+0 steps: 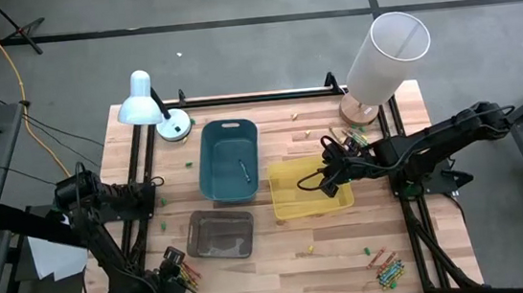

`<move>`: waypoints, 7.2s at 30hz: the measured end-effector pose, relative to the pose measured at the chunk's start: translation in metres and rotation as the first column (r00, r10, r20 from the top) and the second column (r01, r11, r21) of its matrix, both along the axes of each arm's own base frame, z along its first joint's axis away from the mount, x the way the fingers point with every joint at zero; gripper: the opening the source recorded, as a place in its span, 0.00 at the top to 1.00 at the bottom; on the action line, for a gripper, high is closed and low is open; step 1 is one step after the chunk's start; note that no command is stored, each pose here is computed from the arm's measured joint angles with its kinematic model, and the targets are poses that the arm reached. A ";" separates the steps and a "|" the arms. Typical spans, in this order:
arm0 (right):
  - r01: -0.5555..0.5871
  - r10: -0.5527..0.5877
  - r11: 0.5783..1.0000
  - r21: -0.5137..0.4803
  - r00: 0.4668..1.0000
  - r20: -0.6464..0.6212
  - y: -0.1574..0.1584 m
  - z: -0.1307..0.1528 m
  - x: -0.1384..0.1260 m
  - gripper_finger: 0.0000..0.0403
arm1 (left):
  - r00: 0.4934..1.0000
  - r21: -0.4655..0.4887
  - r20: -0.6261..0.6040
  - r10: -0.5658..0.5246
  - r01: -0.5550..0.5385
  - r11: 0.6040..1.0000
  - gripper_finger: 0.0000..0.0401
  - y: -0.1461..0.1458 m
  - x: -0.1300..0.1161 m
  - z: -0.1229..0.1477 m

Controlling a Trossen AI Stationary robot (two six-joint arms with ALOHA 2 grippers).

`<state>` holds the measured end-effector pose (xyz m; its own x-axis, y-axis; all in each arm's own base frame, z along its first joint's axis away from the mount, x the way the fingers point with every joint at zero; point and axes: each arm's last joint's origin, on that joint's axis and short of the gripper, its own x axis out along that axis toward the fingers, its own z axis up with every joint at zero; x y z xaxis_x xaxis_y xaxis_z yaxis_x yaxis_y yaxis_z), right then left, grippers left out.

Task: Sort crayons
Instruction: Put the blue crayon into the blue bin

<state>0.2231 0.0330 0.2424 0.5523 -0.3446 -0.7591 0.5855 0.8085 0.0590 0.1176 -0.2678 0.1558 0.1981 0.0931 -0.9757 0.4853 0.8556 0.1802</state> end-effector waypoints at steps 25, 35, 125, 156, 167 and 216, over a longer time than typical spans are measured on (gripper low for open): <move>0.013 -0.013 1.000 0.012 1.000 0.006 0.000 0.000 0.000 0.68 | 0.999 0.098 0.036 0.011 -0.014 0.995 0.70 0.012 -0.003 -0.009; 0.013 -0.013 1.000 0.011 1.000 0.006 0.000 0.000 0.000 0.68 | 0.996 0.036 0.013 0.092 -0.093 0.995 0.70 0.001 -0.006 0.008; 0.013 -0.013 1.000 0.011 1.000 0.007 0.000 0.000 0.000 0.68 | 0.987 -0.006 -0.108 0.118 -0.119 0.993 0.98 0.019 -0.007 -0.025; -0.092 0.101 0.987 -0.130 0.993 0.064 0.004 -0.004 0.024 0.68 | 0.344 -0.275 0.865 0.366 -0.285 0.918 1.00 0.158 -0.006 0.079; -0.352 0.506 0.826 -0.440 0.808 0.302 -0.002 -0.002 0.093 0.68 | -0.067 -0.349 0.933 0.353 0.064 0.935 1.00 0.226 0.008 0.051; -0.274 0.445 0.886 -0.373 0.728 0.521 -0.050 -0.024 0.126 0.68 | 0.501 -0.281 0.606 0.617 -0.591 0.756 1.00 0.299 0.119 0.024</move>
<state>0.3488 -0.0170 0.2186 0.9735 -0.1575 -0.1657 0.1676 0.9847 0.0488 0.2371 0.0309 0.1798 0.6611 0.4048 -0.6317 -0.3761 0.9073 0.1878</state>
